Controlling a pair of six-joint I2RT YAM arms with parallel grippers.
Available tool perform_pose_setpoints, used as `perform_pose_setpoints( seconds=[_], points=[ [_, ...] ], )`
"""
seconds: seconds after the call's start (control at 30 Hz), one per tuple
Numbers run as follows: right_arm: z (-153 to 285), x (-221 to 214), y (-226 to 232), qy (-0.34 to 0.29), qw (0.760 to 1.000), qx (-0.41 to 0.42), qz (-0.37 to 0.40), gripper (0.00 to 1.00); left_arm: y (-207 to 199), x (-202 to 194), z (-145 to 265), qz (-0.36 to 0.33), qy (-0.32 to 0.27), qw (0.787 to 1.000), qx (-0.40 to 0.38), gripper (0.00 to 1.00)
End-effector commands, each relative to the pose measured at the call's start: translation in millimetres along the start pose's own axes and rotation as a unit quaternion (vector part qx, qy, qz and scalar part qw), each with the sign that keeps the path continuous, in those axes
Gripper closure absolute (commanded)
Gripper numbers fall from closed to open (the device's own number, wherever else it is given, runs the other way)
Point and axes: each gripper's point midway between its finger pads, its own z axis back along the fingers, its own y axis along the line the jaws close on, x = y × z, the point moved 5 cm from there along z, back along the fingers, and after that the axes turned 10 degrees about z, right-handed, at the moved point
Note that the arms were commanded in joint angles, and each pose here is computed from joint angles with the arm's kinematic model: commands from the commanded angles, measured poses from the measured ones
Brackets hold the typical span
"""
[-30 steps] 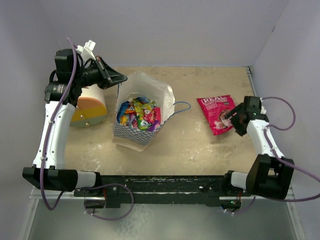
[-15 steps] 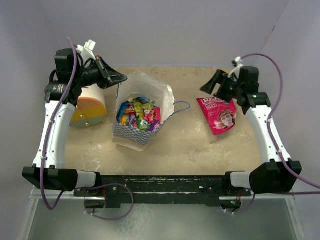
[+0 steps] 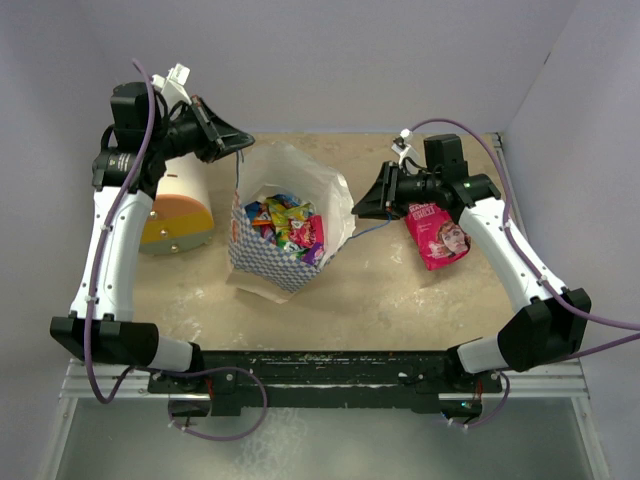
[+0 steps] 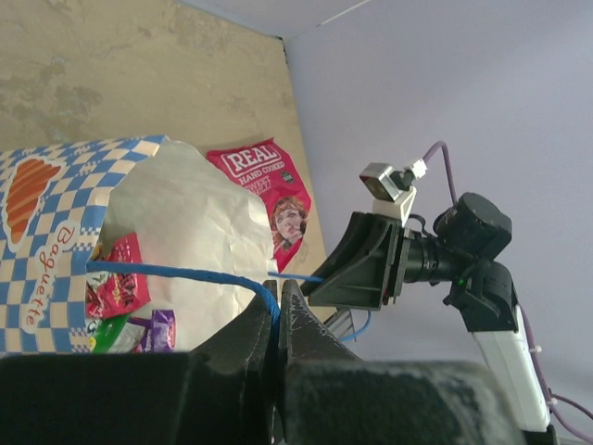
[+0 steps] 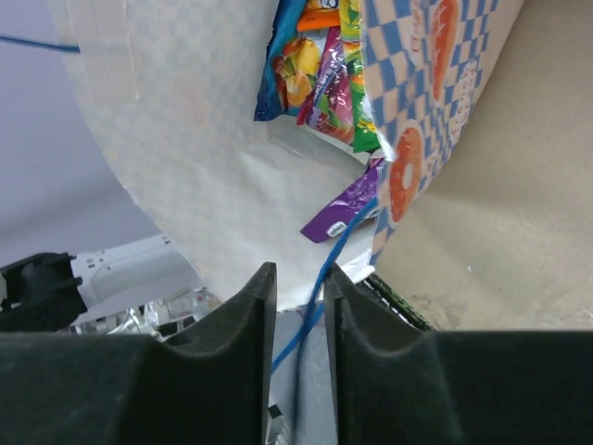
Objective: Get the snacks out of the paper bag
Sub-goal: Adjust the paper bag at the center of the board.
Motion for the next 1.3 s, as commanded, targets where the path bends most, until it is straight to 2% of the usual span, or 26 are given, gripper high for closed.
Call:
perform_pose_setpoints(
  seconds=[0.0, 0.1, 0.2, 0.6, 0.9, 1.07, 1.27],
  points=[
    [14, 12, 30, -0.017, 0.999, 0.046, 0.02, 0.78, -62, 32, 4, -0.071, -0.06, 0.991, -0.094, 1.0],
    [13, 20, 30, -0.035, 0.998, 0.042, 0.029, 0.88, -74, 52, -8, -0.092, -0.065, 0.988, -0.109, 1.0],
    [9, 21, 28, -0.031, 0.998, 0.045, 0.03, 0.91, -85, 63, -16, -0.11, -0.056, 0.984, -0.128, 1.0],
    [-3, -38, 1, 0.06, 0.997, 0.011, 0.045, 0.92, -93, 89, -17, -0.183, -0.07, 0.97, -0.146, 1.0],
    [-6, -85, -35, 0.112, 0.993, -0.026, 0.031, 0.89, -76, 12, -28, -0.143, 0.025, 0.973, -0.181, 1.0],
    [-5, -109, -48, 0.125, 0.992, -0.028, 0.021, 0.88, -76, -52, -38, -0.151, 0.081, 0.974, -0.152, 1.0],
    [2, -144, -65, 0.136, 0.989, -0.054, 0.007, 0.86, -75, -109, -30, -0.127, 0.103, 0.977, -0.134, 1.0]
  ],
)
